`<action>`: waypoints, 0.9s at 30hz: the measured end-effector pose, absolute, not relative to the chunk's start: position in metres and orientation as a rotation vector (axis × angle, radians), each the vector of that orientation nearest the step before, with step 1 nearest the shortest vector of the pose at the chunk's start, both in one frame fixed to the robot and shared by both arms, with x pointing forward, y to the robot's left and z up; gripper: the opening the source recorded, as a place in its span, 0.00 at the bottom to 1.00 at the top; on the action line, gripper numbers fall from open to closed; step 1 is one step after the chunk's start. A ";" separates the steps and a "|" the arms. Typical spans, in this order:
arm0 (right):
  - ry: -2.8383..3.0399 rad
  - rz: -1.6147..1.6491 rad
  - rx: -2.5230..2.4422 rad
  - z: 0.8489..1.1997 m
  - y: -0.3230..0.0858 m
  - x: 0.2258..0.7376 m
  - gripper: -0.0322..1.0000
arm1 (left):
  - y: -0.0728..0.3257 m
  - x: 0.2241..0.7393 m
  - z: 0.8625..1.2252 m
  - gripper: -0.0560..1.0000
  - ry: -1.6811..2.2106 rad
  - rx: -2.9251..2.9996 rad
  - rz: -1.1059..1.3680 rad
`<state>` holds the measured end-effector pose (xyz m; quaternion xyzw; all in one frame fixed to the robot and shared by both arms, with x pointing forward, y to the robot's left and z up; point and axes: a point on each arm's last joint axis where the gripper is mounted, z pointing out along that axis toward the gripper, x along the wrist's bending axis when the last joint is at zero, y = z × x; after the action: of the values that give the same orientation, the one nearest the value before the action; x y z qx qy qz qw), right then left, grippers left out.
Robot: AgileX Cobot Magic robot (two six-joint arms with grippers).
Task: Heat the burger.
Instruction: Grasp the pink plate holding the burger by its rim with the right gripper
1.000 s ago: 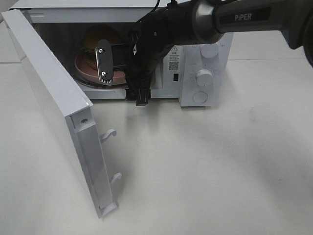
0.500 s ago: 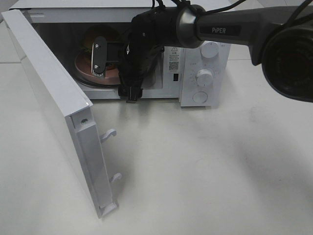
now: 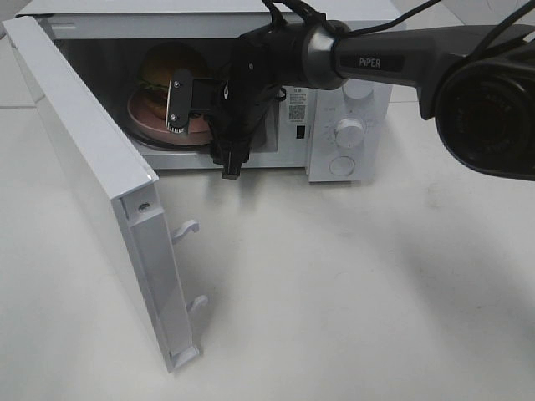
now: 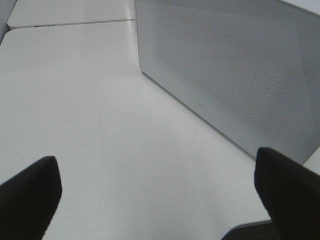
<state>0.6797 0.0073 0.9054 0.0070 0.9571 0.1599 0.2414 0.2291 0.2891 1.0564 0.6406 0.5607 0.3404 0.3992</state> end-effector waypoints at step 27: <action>2.625 0.372 -0.148 0.915 0.015 0.670 0.27 | 0.289 0.229 1.056 0.97 1.419 1.621 0.861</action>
<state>0.6704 0.0147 0.9147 -0.0542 0.9594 0.1361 0.2409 0.2291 0.2891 1.0564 0.6406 0.5607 0.3404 0.3992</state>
